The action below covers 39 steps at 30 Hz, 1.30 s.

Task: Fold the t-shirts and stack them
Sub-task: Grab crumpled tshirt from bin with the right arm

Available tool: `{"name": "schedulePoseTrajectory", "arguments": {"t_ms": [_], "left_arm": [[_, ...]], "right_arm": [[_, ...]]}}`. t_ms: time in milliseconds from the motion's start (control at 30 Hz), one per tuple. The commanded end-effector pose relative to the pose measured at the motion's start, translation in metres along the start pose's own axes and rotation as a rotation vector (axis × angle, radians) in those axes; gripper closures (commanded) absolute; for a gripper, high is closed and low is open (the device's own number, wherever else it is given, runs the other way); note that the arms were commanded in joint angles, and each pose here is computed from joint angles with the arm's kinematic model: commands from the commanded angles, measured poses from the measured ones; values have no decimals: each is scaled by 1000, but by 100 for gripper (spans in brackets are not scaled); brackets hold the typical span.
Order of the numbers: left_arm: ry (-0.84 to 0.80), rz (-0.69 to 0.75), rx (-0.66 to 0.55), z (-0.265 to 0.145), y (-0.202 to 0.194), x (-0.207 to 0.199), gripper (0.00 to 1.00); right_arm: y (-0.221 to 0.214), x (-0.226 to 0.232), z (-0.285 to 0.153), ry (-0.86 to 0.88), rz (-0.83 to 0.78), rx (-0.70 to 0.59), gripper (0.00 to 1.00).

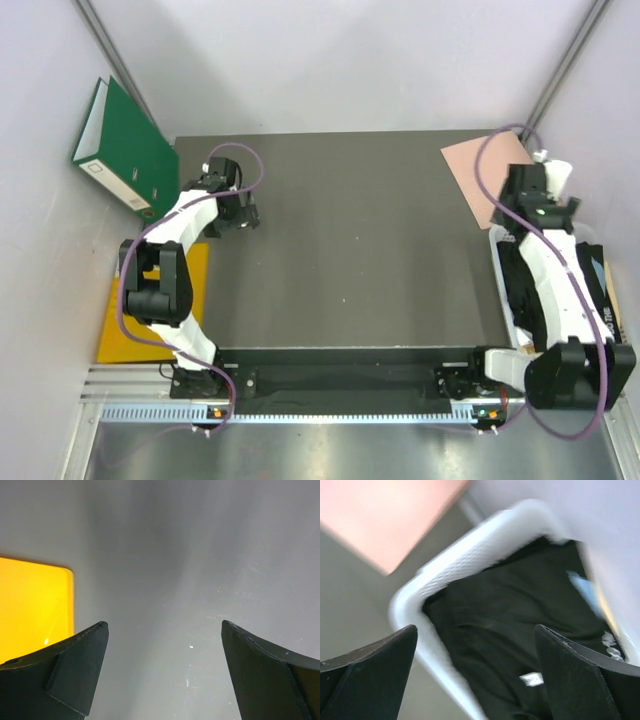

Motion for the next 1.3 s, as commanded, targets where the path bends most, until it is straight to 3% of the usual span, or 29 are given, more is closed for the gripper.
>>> {"name": "schedulePoseTrajectory", "arguments": {"t_ms": [0,67,233,567,800,867,933,967,1100,1200,1267], "left_arm": [[-6,2,78,9,-7,-8,1],[76,-1,70,13,-6,2,1],[127,3,84,17,-5,6,1],[60,15,144,27,-10,-7,1],[66,16,133,23,-6,-7,1],[68,17,122,20,-3,-7,1],[75,19,116,18,-1,-6,1],[80,18,113,17,0,-5,1],[76,17,94,11,3,-5,24],[77,13,90,10,3,-5,22],[76,11,83,8,5,-5,9]], "right_arm": [[-2,-68,-17,-157,151,-11,0],[-14,-92,-16,-206,204,31,0],[-53,-101,-12,-239,269,149,0],[-96,-58,23,-68,273,444,0],[-117,-35,50,-21,245,566,0],[-122,-31,59,-17,232,599,7],[-123,-29,64,-16,228,608,74],[-118,-30,64,-17,235,597,99],[-88,-40,49,-2,281,479,100],[-59,-57,24,-15,332,335,100],[-39,-76,-2,-51,379,210,100]]}}
Point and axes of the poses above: each gripper's point midway between its finger pads, its own z axis out along the fingers, its own x axis along the line the jaws close on, y = z × x, the point moved 4 cm from there along -z, back along the fingers, and after that the axes turned 11 degrees about -z, right-handed, at the moved point
